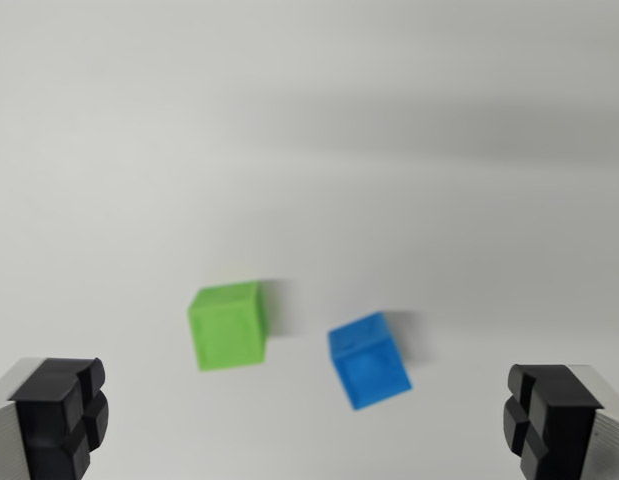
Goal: Stack cube
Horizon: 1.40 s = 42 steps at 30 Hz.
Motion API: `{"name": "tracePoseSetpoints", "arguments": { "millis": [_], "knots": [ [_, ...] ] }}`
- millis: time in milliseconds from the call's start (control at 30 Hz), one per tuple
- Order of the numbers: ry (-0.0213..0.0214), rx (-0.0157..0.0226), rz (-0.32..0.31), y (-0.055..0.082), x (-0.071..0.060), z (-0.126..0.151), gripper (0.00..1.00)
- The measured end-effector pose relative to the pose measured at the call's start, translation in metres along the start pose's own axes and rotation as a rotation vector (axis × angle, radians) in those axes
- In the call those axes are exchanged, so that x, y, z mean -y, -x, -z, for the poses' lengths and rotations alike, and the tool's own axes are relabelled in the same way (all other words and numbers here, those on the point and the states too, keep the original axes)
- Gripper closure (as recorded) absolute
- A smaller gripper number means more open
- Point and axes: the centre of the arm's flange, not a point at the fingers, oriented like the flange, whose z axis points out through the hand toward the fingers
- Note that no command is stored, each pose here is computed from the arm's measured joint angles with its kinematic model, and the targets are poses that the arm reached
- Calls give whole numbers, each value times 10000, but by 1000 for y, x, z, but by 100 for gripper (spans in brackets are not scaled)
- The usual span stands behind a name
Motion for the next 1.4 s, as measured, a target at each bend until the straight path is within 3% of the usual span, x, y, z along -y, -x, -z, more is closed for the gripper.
{"name": "tracePoseSetpoints", "arguments": {
  "millis": [133,667,1100,1400],
  "knots": [
    [1,13,50,4,-1,-7,0],
    [31,124,309,23,-8,-45,0],
    [33,224,583,44,-16,-81,0],
    [45,317,774,59,-21,-110,0]
  ]
}}
